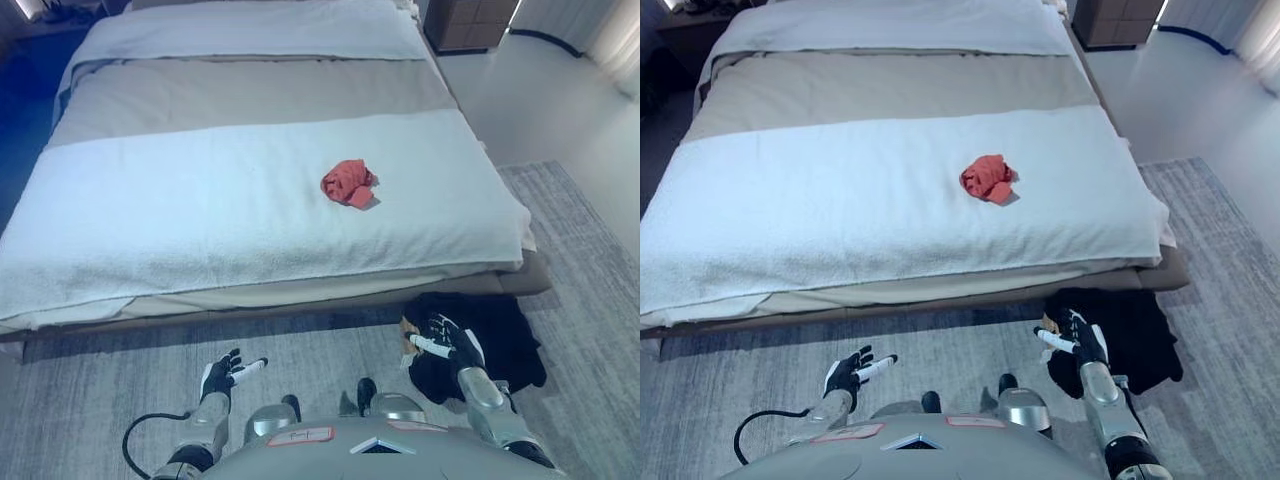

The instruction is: Put the clothes on the bed into the basket.

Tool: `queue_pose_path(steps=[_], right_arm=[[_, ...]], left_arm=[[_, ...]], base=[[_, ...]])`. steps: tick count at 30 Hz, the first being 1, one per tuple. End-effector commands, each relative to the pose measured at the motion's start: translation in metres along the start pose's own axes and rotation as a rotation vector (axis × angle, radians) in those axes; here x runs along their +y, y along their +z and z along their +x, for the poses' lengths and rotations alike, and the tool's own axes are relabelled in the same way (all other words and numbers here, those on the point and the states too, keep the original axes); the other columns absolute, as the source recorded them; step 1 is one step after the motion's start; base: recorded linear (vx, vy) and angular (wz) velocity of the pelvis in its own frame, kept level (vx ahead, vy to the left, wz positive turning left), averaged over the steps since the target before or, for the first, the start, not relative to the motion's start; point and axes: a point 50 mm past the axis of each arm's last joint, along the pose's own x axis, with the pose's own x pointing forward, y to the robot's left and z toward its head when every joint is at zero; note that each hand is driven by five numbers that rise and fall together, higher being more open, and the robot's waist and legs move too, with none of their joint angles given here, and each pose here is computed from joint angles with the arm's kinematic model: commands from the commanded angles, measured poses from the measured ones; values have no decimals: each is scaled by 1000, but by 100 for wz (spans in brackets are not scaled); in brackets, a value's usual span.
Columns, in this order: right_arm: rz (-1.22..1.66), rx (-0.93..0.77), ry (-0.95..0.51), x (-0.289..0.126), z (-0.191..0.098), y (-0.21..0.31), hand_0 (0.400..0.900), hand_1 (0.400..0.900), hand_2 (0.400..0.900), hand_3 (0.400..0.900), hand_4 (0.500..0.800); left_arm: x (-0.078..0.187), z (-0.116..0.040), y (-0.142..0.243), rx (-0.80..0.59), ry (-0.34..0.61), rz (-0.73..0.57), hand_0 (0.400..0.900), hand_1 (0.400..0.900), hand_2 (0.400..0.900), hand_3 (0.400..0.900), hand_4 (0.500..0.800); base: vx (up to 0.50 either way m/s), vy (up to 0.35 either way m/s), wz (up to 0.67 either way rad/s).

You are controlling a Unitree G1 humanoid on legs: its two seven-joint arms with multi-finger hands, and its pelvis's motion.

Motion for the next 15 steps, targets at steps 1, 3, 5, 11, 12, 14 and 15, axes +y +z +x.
queue_pose_path(steps=[1, 3, 5, 11, 12, 14, 15], right_arm=[[12, -282, -46, -17, 11, 66, 900, 900, 900, 900, 800], [8, -286, -54, -20, 11, 67, 900, 900, 900, 900, 800], [4, -286, -59, -21, 11, 67, 900, 900, 900, 900, 800], [19, -279, -93, -26, 13, 67, 900, 900, 900, 900, 800], [20, -277, -95, -25, 14, 67, 900, 900, 900, 900, 800], [14, -282, -97, -24, 16, 70, 900, 900, 900, 900, 800], [15, -284, -99, -23, 16, 71, 900, 900, 900, 900, 800]], left_arm=[[6, 7, 40, -162, 23, -35, 900, 900, 900, 900, 800], [3, 7, 43, -171, 12, -44, 900, 900, 900, 900, 800], [0, 7, 46, -176, 5, -52, 900, 900, 900, 900, 800], [2, 7, 55, -218, 18, -83, 900, 900, 900, 900, 800], [2, 7, 54, -215, 25, -83, 900, 900, 900, 900, 800], [1, 7, 54, -213, 34, -90, 900, 900, 900, 900, 800], [0, 7, 52, -203, 41, -97, 900, 900, 900, 900, 800]], base=[[40, -171, -27], [76, -147, -24], [83, -86, -19], [153, -5, -21], [235, 58, -17], [267, 92, -17], [313, 134, -26]])
